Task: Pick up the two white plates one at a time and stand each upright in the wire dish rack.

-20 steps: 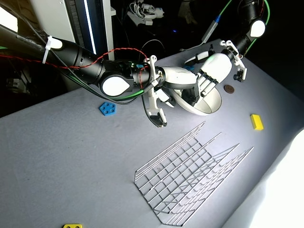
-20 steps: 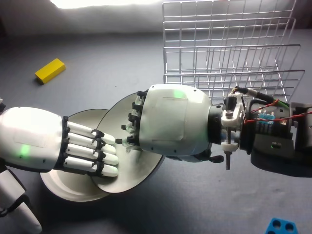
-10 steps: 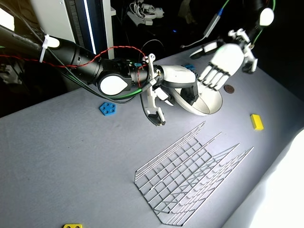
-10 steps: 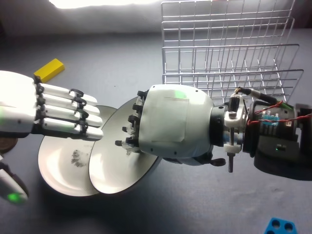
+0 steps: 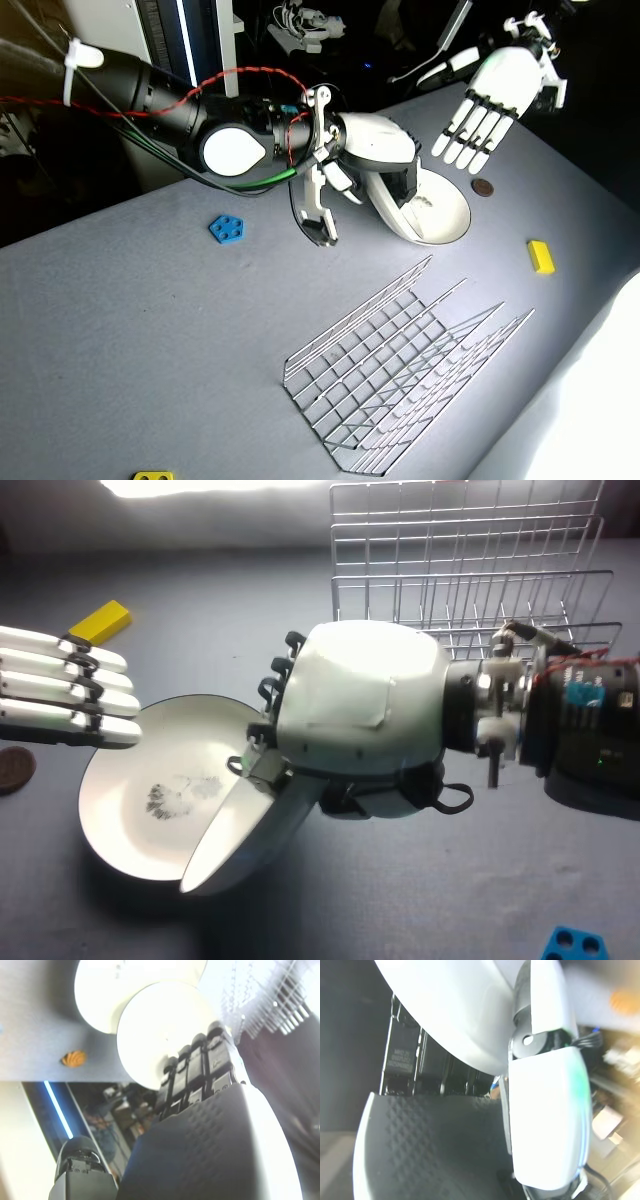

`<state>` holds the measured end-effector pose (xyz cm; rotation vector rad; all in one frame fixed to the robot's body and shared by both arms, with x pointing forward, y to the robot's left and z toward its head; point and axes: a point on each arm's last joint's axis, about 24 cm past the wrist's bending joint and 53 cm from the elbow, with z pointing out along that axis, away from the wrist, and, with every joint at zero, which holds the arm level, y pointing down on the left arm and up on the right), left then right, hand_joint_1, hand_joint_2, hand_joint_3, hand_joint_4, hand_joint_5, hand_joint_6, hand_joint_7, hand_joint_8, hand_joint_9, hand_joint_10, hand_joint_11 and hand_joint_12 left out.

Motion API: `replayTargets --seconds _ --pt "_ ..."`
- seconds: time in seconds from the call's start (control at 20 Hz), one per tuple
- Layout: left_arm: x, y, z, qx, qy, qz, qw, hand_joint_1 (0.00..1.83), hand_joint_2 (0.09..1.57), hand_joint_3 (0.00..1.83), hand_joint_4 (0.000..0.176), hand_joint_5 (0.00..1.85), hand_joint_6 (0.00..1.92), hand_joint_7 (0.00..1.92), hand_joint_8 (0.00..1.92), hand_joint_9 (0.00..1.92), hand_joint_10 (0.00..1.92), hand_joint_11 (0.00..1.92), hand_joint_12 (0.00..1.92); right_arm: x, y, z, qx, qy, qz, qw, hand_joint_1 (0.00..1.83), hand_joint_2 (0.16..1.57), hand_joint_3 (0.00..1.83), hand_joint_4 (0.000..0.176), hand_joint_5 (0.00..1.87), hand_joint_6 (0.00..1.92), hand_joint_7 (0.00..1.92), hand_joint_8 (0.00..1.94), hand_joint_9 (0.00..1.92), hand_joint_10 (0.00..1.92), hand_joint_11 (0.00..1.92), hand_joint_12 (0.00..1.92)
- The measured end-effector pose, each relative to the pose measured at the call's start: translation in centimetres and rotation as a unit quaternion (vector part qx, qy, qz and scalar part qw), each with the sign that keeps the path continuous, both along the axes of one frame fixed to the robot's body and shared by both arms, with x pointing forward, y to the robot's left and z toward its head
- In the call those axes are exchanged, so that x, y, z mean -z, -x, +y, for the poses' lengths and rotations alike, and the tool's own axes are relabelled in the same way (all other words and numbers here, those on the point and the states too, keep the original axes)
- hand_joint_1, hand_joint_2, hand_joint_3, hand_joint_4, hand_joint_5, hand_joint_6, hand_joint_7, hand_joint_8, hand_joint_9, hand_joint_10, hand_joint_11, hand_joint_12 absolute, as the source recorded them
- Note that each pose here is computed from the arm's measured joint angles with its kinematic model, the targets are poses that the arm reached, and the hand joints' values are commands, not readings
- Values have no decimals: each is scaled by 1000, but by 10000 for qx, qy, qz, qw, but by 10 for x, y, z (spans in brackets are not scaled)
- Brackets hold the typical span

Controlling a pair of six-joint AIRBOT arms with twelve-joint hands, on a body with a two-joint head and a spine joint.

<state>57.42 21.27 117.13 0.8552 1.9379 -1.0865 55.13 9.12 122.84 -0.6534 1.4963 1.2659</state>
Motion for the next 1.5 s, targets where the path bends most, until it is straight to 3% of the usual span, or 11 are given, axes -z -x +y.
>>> replayTargets --seconds 0.3,0.45,0.6,0.9,1.15,1.25,1.45,1.5 --pt "-4 5 19 -163 -103 16 9998 0 949 0 0 15 6 0 0 0 0 0 0 -19 -8 -13 15 -262 764 9967 1397 1040 0 0 1016 827 1137 708 1158 826 1078 875" --pt "-5 3 23 -198 -115 7 9997 0 953 0 0 16 4 0 0 0 0 0 0 -27 -5 -15 -144 -309 1120 9931 1398 1038 0 0 1014 824 1148 690 1168 813 1081 864" --pt "-3 2 28 -249 -185 13 9995 0 952 0 0 2 0 0 0 0 0 0 0 -41 -3 -18 -265 -416 1371 9893 1393 1057 1 0 973 898 1087 799 1124 880 999 915" --pt "-4 4 28 -212 -162 28 9996 0 958 0 0 3 0 0 0 0 0 0 0 -73 -14 -39 -189 -794 1470 9858 1395 1053 1 0 972 887 1072 803 1174 828 1027 881" --pt "-2 -7 38 -344 -249 -14 9991 0 950 0 0 5 1 0 0 0 0 0 0 -103 -23 -53 -176 -1360 2020 9697 1394 1052 0 0 995 915 1119 700 1125 858 1011 866" --pt "-2 -5 38 -321 -246 -3 9992 0 955 0 0 18 7 0 0 0 0 0 0 -109 -31 -59 -29 -1474 2120 9661 1389 1065 0 0 969 977 1105 724 1068 925 994 872" --pt "-1 -4 37 -283 -250 26 9993 0 948 0 0 13 3 0 0 0 0 0 0 -125 -53 -79 329 -1942 2565 9463 1388 1062 1 0 976 938 1139 690 1047 962 952 927" --pt "1 -3 35 -250 -269 36 9993 0 961 2 0 9 1 0 0 0 0 0 0 -128 -55 -81 369 -1967 2542 9462 1387 1068 0 0 967 951 1129 705 1035 986 932 957"
